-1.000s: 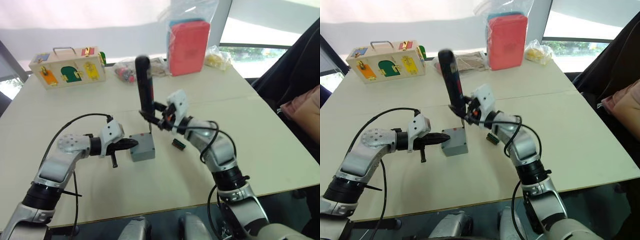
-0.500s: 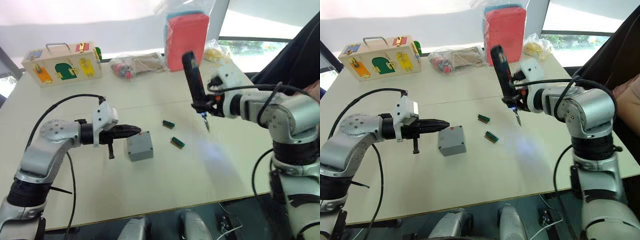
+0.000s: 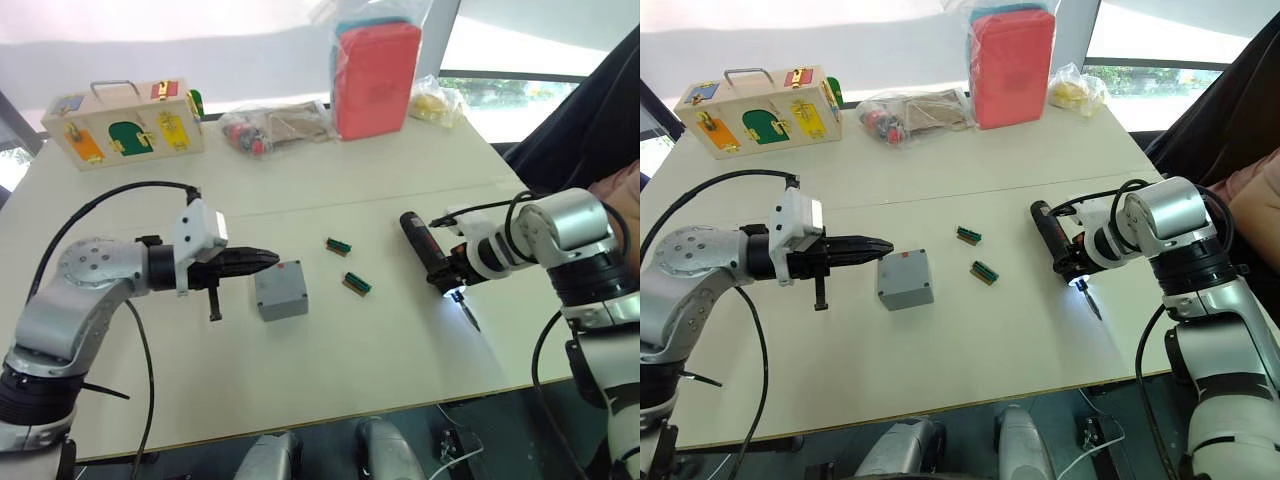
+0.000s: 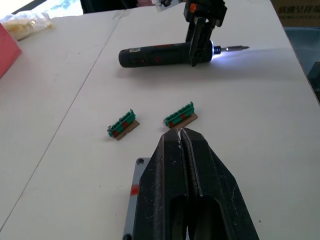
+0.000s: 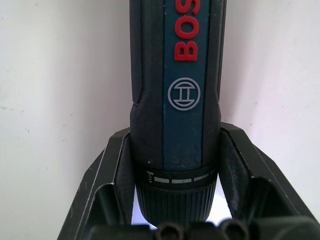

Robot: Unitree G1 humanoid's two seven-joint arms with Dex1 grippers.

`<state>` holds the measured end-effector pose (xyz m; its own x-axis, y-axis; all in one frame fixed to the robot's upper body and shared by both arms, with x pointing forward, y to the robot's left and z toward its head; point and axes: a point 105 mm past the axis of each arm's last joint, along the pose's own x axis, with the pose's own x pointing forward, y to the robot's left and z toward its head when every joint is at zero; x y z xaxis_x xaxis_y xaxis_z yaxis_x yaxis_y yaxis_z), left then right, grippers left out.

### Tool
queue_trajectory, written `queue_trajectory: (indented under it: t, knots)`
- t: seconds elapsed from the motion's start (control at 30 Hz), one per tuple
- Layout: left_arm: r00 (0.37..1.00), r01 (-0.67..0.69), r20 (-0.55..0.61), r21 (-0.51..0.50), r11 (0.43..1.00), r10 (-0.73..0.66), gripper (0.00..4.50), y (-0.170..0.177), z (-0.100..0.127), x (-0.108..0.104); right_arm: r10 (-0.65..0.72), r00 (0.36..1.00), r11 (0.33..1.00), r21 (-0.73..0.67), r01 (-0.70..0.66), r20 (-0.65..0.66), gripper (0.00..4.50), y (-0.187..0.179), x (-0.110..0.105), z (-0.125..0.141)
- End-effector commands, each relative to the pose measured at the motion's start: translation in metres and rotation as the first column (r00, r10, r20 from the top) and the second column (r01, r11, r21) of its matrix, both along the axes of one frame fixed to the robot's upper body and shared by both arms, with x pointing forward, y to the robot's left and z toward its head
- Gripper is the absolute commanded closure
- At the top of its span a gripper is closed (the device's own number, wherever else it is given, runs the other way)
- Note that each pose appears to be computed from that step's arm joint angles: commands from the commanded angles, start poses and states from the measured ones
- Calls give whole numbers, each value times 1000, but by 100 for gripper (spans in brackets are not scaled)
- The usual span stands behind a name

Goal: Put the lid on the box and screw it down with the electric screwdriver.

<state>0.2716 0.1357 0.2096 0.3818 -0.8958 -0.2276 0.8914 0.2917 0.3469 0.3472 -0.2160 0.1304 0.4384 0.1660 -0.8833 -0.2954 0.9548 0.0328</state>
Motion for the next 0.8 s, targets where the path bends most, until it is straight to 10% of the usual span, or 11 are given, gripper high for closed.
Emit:
queue_trajectory:
  t: [0.03, 0.27, 0.5, 0.8]
  knots:
    - [999, -4, 55, 7, 1000, 4, 450, 2, 13, -4, -33, 999, 999, 3, 33, -4, 267, -3, 3, 3]
    - [998, -40, 43, 18, 999, 40, 450, 9, 10, -1, 57, 980, 998, -47, -49, 191, 15, 2, 20, 47]
    - [987, -160, 16, 32, 987, 159, 450, 31, -3, 11, 389, 751, 917, -147, -371, 533, 2, 57, 30, 113]
    - [969, -236, -47, 110, 965, 242, 450, 53, -58, 23, 629, 408, 677, -208, -706, 662, 286, 143, 4, 89]
